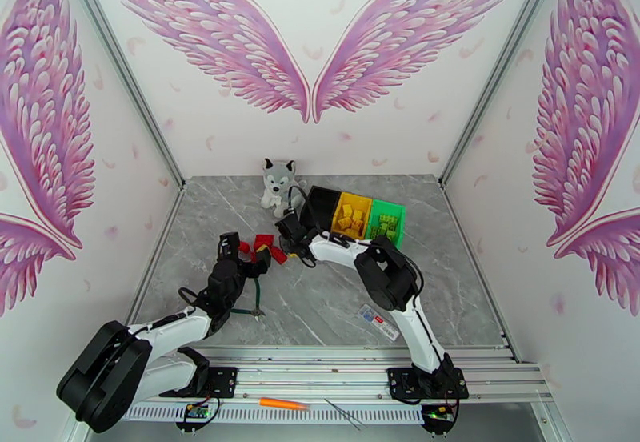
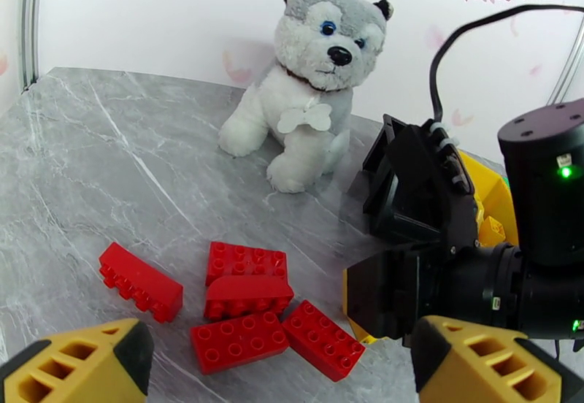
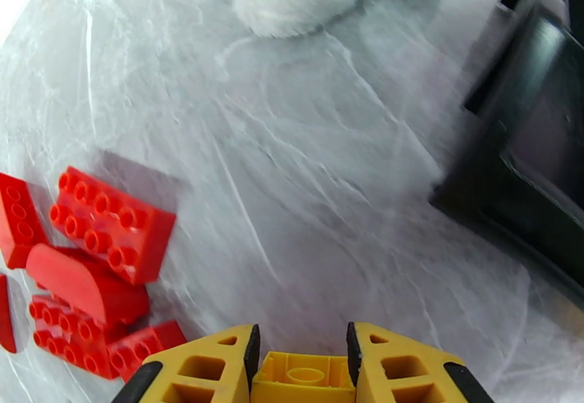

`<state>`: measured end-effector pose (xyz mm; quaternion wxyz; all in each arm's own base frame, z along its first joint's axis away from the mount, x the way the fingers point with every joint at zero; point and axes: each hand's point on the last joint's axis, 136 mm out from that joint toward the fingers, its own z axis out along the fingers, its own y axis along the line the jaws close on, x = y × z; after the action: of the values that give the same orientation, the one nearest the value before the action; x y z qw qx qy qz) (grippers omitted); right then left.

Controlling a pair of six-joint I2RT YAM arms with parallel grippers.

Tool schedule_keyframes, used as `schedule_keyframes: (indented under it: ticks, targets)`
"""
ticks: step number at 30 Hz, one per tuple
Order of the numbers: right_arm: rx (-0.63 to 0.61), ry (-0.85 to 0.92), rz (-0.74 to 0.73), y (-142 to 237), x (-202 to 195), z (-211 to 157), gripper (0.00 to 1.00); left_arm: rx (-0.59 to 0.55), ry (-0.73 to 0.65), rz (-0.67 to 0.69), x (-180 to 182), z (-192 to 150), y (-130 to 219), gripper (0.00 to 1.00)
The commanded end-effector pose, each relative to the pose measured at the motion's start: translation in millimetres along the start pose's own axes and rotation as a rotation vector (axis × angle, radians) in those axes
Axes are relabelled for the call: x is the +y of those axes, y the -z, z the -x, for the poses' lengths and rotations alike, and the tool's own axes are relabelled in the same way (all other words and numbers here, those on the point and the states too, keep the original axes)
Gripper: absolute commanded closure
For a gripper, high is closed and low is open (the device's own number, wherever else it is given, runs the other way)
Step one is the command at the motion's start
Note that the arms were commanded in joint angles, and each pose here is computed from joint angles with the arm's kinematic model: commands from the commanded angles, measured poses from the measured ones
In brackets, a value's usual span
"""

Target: Sort the legos into containers by color

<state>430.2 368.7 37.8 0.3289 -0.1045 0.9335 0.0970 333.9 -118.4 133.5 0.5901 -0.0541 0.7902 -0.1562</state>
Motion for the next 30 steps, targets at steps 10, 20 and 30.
schedule_keyframes:
  ticks: [10, 20, 30]
  targets:
    - [-0.117, -0.018, -0.111, 73.5, -60.9, 30.7, 0.71, 0.085, -0.069, -0.153, -59.9, -15.8, -38.7, 0.01]
    - [-0.164, -0.146, -0.247, 105.7, -172.0, 74.4, 0.7, 0.115, -0.177, -0.258, -131.9, -30.6, -68.4, 0.01]
    - [-0.148, -0.201, -0.311, 92.2, -212.6, 113.7, 0.55, 0.089, -0.21, -0.245, -143.0, -27.1, -79.3, 0.01]
